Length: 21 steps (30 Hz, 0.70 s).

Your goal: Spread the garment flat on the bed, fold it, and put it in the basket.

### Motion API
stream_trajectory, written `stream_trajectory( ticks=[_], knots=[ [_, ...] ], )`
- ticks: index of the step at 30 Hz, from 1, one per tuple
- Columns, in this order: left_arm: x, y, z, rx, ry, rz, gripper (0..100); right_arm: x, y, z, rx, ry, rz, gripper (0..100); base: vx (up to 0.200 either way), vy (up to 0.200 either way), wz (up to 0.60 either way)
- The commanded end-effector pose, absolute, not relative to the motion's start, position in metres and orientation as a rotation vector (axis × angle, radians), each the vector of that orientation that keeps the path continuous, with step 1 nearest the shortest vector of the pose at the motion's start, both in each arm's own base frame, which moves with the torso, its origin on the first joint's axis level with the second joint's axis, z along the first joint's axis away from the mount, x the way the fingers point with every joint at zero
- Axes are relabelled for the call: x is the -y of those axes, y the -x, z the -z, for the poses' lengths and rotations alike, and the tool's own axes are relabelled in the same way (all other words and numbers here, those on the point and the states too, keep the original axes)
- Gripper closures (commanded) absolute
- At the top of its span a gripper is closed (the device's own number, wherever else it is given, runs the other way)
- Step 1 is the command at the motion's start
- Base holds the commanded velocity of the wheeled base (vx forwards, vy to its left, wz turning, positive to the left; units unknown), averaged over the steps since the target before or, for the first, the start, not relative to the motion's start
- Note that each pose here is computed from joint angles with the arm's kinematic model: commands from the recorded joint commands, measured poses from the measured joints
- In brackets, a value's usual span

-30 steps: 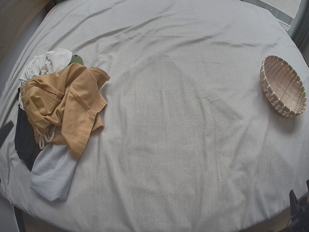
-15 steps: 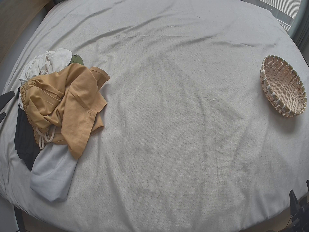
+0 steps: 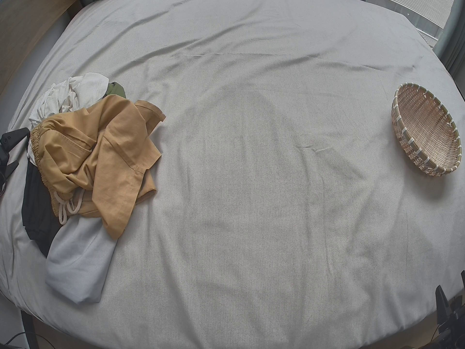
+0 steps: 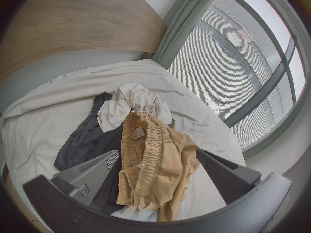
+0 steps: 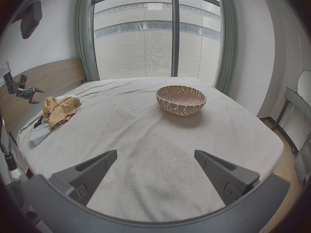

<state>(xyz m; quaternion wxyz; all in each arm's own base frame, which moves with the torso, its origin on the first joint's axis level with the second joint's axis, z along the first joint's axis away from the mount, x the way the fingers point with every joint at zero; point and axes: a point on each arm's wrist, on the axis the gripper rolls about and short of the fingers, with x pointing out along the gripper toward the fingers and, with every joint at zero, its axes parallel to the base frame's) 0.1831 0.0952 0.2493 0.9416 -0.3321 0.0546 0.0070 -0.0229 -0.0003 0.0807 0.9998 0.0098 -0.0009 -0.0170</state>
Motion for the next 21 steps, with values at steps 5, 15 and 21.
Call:
stream_trajectory(
  ticks=[5,15,21],
  knots=[
    [-0.112,-0.219,-0.239,-0.165,0.729,-0.005,0,0.000,0.023,-0.076,-0.001,-0.020,0.034,0,0.000,0.000,0.00],
    [-0.096,-0.233,-0.248,-0.164,0.763,0.101,0,0.000,0.023,-0.076,-0.001,-0.020,0.034,0,0.000,0.000,0.00],
    [-0.097,-0.242,-0.249,-0.118,0.735,0.116,0,0.000,0.023,-0.076,-0.001,-0.020,0.034,0,0.000,0.000,0.00]
  ],
)
